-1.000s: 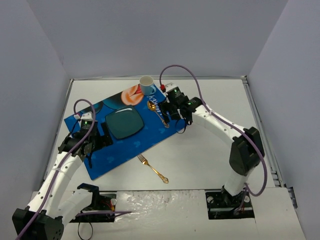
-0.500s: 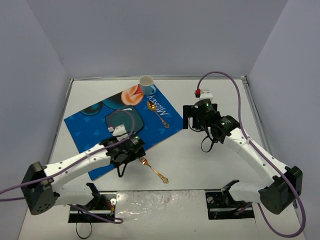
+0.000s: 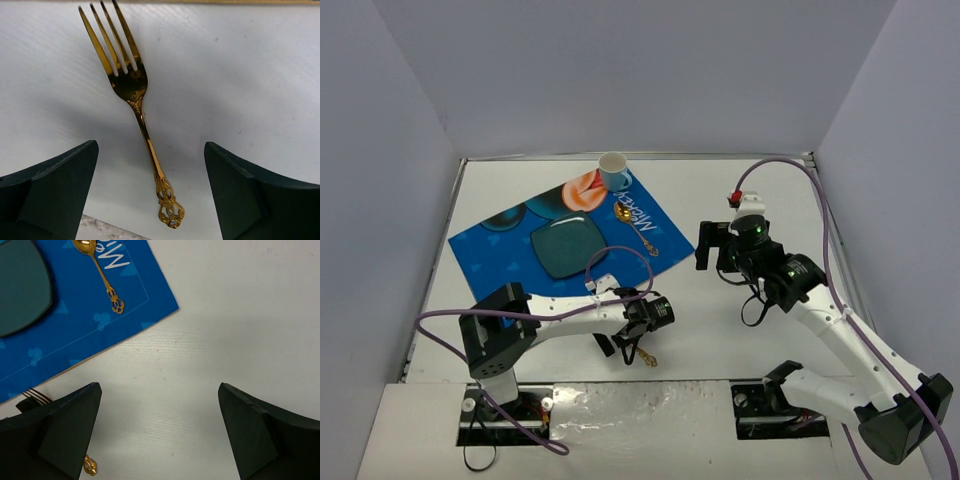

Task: Set the dinner table for one person

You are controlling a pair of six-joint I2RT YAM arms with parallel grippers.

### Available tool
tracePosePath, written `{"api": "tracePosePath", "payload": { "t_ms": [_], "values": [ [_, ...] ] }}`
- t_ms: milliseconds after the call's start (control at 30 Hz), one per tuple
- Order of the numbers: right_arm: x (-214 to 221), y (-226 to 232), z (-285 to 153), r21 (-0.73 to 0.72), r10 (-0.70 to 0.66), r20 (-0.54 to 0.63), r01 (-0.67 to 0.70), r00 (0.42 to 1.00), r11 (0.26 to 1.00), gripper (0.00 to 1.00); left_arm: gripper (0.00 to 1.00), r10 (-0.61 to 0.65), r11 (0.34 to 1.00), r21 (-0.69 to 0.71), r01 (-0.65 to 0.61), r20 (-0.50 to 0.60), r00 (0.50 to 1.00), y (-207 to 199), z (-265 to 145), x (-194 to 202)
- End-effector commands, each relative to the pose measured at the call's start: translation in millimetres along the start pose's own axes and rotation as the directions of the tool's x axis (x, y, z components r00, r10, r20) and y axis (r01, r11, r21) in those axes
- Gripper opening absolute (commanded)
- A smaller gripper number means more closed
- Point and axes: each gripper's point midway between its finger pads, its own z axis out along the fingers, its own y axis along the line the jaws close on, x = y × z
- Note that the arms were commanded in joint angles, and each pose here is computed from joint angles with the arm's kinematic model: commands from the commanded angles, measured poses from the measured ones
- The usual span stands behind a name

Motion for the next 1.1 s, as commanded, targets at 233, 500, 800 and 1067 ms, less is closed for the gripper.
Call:
{"api": "tracePosePath", "payload": {
  "t_ms": [233, 500, 800, 1067],
  "values": [
    [-6, -2, -3, -0.016, -0.042, 0.039, 0.043, 0.998, 0.999, 1.00, 0.53, -0.146, 0.988, -0.045, 0.146, -0.002, 0.989, 8, 2, 9],
    [-1, -2, -3, -0.028, -0.048, 0.026, 0.049, 0.998, 0.998, 1.00, 0.35, -0.145, 0.984, -0.095, 0.148, 0.036, 0.989, 26, 16, 5],
    [2, -4, -2, -0.024, -0.052, 0.025, 0.053, 0.998, 0.998, 1.00, 0.03, -0.111, 0.988, -0.106, 0.113, 0.031, 0.993, 33, 25, -2],
    [1, -4, -4, -0.022, -0.057, 0.030, 0.058, 0.998, 0.998, 1.00, 0.00, 0.037, 0.997, -0.068, -0.029, 0.114, 0.993, 21, -9, -40]
  ]
}}
